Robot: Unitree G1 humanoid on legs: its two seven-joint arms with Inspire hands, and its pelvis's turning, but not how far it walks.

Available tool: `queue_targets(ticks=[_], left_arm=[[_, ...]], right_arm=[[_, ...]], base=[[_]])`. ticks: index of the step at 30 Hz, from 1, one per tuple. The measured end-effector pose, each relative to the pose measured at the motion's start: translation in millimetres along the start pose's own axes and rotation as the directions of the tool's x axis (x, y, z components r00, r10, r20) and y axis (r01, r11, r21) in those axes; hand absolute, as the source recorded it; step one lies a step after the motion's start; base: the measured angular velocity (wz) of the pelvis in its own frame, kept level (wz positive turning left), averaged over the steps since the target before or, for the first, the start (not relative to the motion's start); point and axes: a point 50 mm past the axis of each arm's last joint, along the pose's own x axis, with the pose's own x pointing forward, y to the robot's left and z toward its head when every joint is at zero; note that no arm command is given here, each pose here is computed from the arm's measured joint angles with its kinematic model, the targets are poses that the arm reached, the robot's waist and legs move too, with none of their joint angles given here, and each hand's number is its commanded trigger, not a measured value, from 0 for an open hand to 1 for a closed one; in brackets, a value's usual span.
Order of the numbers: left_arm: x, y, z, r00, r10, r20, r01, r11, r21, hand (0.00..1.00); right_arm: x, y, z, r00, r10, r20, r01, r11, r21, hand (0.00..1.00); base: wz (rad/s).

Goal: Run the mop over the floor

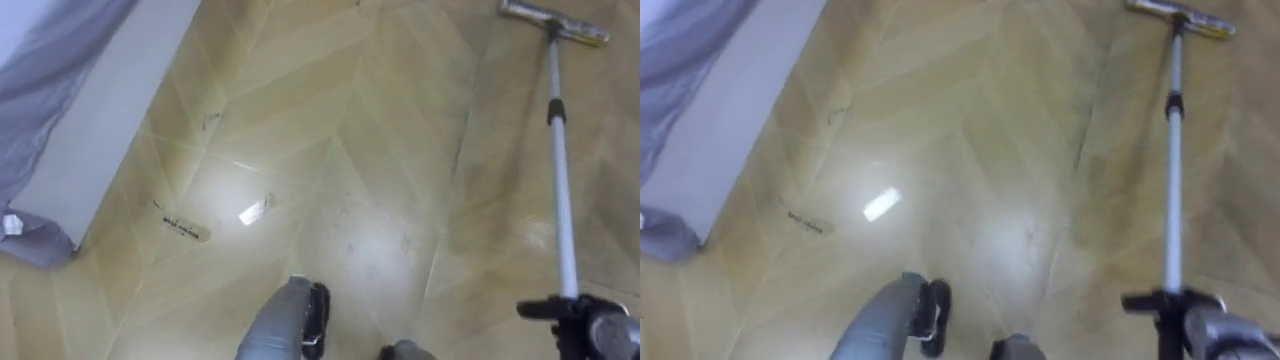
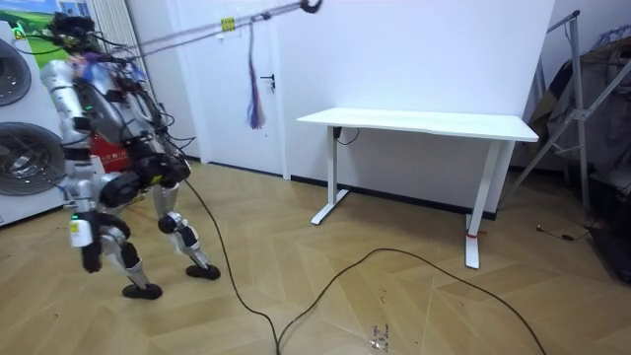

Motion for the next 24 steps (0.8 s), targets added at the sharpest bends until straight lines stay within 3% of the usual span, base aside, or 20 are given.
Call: queue_targets(ticks=[4, 6, 8, 11, 16, 20, 24], left_arm=[[2.1, -12.9, 25.8, 0.997, -0.023, 0.069, 0.023, 1.0, -0.006, 0.0], [2.0, -16.7, 34.3, 0.995, -0.018, 0.102, 0.02, 1.0, -0.014, 0.0], [1.5, -23.1, 41.0, 0.992, -0.014, 0.123, 0.017, 1.0, -0.022, 0.0], [0.8, -32.9, 28.7, 0.995, -0.031, 0.093, 0.034, 0.999, -0.03, 0.0], [1.3, -26.4, 11.5, 1.0, 0.014, 0.028, -0.013, 0.999, -0.053, 0.0], [2.0, -13.7, 11.5, 0.999, 0.034, 0.017, -0.032, 0.992, -0.119, 0.0], [0.8, 7.0, 2.7, 0.997, 0.082, 0.004, -0.081, 0.991, -0.11, 0.0]], right_arm=[[0.6, -3.5, -85.5, 0.978, -0.038, -0.205, 0.03, 0.999, -0.039, 1.0], [0.4, 5.4, -98.2, 0.976, -0.039, -0.216, 0.028, 0.998, -0.051, 1.0], [1.2, 14.7, -100.1, 0.978, -0.048, -0.201, 0.037, 0.998, -0.057, 1.0], [1.9, 27.3, -100.4, 0.98, -0.051, -0.191, 0.037, 0.996, -0.077, 1.0], [3.3, 49.1, -88.6, 0.987, -0.016, -0.157, 0.0, 0.995, -0.103, 1.0], [4.3, 32.7, -25.5, 0.997, -0.032, -0.068, 0.027, 0.997, -0.077, 1.0], [-16.7, 8.2, 84.1, 0.978, -0.053, 0.201, 0.065, 0.996, -0.057, 1.0]], base=[[0.06], [-0.27], [-0.67], [-0.92], [-0.1], [0.24], [-0.09]])
